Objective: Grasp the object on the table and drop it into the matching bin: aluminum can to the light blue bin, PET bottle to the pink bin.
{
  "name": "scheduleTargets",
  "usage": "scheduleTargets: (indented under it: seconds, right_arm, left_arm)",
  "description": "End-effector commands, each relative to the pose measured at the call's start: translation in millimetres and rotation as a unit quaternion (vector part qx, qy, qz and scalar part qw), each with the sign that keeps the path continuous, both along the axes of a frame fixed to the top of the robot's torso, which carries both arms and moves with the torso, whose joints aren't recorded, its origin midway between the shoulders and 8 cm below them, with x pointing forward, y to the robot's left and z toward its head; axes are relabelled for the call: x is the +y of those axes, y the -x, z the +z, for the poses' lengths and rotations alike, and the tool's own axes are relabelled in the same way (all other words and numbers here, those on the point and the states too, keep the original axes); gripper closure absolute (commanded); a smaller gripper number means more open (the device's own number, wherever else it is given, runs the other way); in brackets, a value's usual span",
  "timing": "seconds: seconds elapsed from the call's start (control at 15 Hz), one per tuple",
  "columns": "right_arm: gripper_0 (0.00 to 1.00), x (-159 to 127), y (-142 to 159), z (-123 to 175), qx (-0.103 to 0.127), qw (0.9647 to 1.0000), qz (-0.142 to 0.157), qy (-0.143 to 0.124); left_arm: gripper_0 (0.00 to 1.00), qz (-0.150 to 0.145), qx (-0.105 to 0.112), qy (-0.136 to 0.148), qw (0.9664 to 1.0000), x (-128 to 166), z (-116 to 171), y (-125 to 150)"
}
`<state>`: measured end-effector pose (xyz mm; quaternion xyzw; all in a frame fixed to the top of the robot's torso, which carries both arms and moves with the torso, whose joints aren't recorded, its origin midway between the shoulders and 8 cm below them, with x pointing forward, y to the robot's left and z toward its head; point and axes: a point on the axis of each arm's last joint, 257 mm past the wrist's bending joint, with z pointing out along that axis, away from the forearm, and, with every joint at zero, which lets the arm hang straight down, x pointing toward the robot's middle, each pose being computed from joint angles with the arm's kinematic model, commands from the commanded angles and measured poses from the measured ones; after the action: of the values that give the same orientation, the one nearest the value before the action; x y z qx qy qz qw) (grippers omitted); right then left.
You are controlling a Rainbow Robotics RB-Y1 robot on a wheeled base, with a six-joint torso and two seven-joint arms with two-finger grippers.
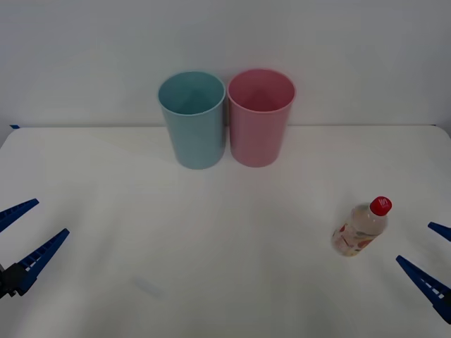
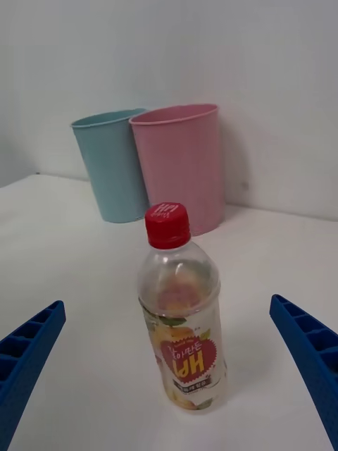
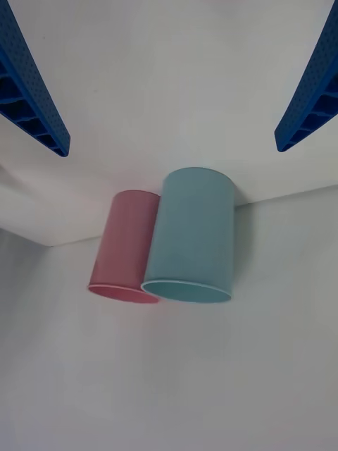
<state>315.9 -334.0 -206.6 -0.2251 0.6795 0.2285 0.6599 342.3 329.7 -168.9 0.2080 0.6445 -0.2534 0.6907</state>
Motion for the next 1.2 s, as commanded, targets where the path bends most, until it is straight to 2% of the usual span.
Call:
scheduleTargets:
  seconds: [0.07, 0.27, 0.47, 0.6, 0.8, 1.2]
  right_arm:
    - [0.0, -3.8, 2.8, -17.0, -0.01, 0.9994, -0.009, 0.031]
    - [0.0, -10.4, -2.6, -39.7, -0.011, 0.9988, -0.017, 0.044]
    - [0.0, -2.0, -4.9, -60.3, 0.008, 0.9995, -0.012, 0.029]
    - [0.0, 3.5, -10.2, -70.0, 0.011, 0.9996, -0.008, 0.026]
    - [0.0, 11.3, -19.8, -76.8, 0.007, 0.9996, -0.002, 0.027]
    - [0.0, 28.5, -46.9, -84.9, -0.001, 0.9993, -0.018, 0.032]
  left_arm:
    - [0.0, 0.0, 0.0, 0.0, 1.0, 0.0, 0.0, 0.0]
    - [0.0, 0.0, 0.0, 0.0, 1.0, 0.0, 0.0, 0.0]
    - [0.0, 0.0, 0.0, 0.0, 1.0, 0.0, 0.0, 0.0]
    - [0.0, 0.0, 0.0, 0.0, 1.0, 0.0, 0.0, 0.0]
    - [0.0, 0.0, 0.0, 0.0, 1.0, 0.0, 0.0, 0.0]
    - [0.0, 0.0, 0.0, 0.0, 1.0, 0.0, 0.0, 0.0]
